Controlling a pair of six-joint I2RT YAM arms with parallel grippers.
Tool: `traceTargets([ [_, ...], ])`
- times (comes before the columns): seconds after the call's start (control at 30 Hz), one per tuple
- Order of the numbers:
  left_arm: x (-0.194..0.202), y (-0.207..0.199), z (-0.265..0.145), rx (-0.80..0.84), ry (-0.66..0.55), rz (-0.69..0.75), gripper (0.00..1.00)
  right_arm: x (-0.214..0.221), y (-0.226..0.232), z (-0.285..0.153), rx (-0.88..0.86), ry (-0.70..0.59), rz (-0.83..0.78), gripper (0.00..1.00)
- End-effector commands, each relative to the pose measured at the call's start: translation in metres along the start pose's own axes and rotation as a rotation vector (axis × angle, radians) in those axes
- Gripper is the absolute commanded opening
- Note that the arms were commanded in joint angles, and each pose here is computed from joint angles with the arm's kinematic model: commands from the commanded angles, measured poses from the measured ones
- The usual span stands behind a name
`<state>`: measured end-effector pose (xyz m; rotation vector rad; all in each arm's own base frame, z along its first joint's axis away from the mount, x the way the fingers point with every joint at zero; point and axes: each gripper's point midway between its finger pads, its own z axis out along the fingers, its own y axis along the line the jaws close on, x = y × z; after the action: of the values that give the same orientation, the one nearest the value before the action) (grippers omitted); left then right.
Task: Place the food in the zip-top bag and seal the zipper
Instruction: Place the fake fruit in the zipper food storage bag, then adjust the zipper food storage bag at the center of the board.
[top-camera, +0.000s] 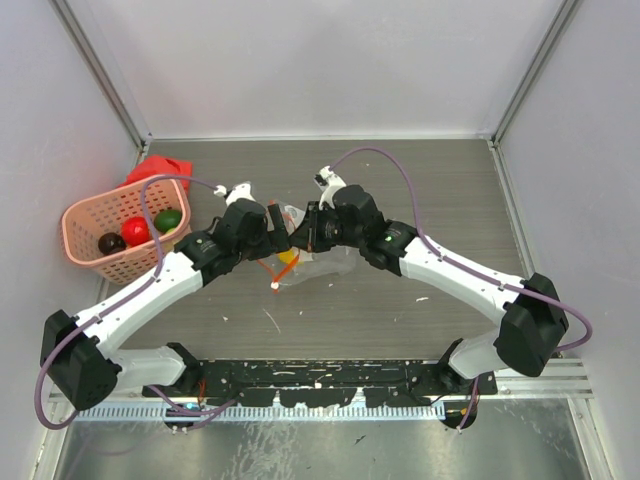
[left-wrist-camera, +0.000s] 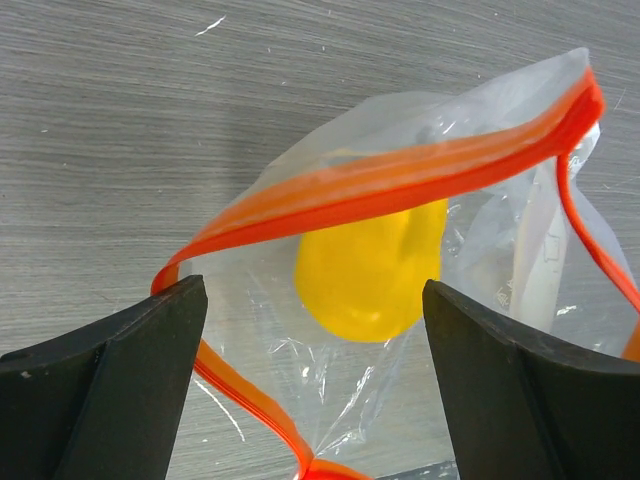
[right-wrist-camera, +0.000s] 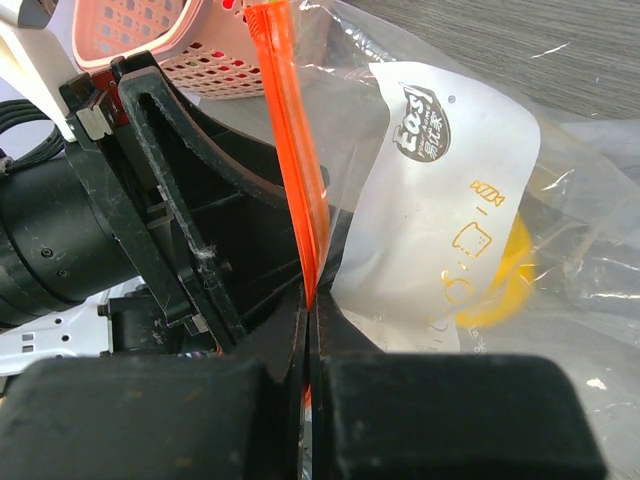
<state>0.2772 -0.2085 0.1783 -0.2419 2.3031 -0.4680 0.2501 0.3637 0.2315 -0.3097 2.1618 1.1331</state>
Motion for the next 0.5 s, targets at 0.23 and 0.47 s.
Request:
traceTargets([
  [0.23, -0.042, -0.046, -0.050, 0.208, -0.107, -0.059, 0.91, -0.022, 0.020, -0.011, -0.082, -0.078, 0.006, 0.00],
  [0.47, -0.047, -0.025, -0.081, 0.164, -0.132, -0.020, 0.90, -0.024, 0.013, -0.014, -0.062, -0.084, 0.008, 0.00],
])
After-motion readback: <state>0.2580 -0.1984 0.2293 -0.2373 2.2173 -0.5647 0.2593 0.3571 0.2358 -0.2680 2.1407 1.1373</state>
